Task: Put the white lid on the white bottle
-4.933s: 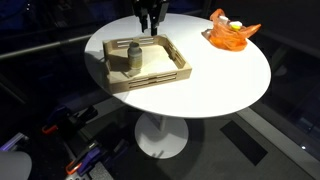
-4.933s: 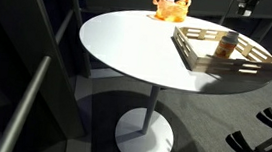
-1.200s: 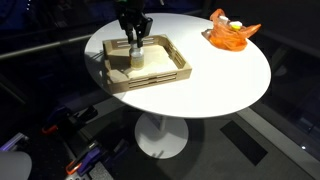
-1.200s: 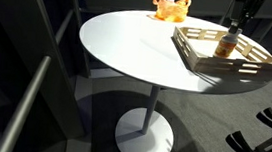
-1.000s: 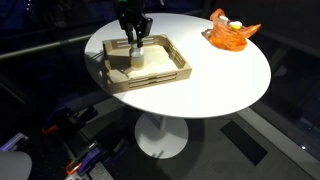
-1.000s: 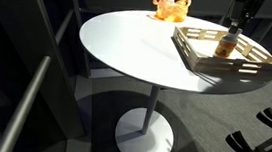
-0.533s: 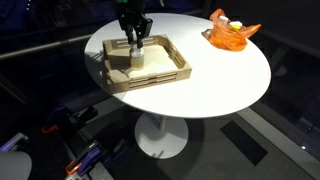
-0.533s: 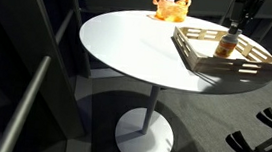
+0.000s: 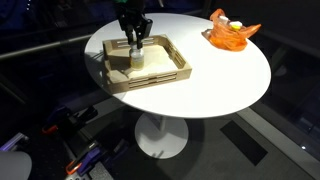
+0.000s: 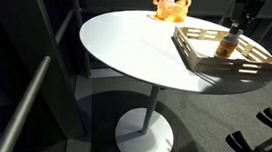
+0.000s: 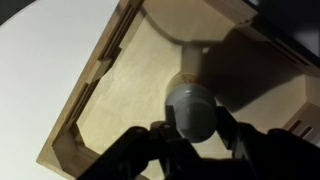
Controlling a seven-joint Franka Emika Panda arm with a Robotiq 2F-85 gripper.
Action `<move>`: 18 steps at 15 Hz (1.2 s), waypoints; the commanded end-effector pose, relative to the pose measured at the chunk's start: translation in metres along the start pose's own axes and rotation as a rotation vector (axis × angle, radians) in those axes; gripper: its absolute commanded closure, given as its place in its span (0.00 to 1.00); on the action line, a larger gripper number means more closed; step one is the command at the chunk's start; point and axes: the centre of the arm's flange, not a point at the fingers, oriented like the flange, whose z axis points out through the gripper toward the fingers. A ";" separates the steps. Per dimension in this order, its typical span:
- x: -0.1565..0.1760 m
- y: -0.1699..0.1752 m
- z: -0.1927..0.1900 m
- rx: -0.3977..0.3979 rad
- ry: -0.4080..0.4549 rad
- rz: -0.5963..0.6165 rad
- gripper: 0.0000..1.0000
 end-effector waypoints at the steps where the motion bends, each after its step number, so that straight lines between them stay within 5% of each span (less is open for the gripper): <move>1: 0.000 0.007 0.003 0.006 -0.050 0.075 0.81; 18: 0.001 0.005 0.002 0.058 -0.065 0.471 0.81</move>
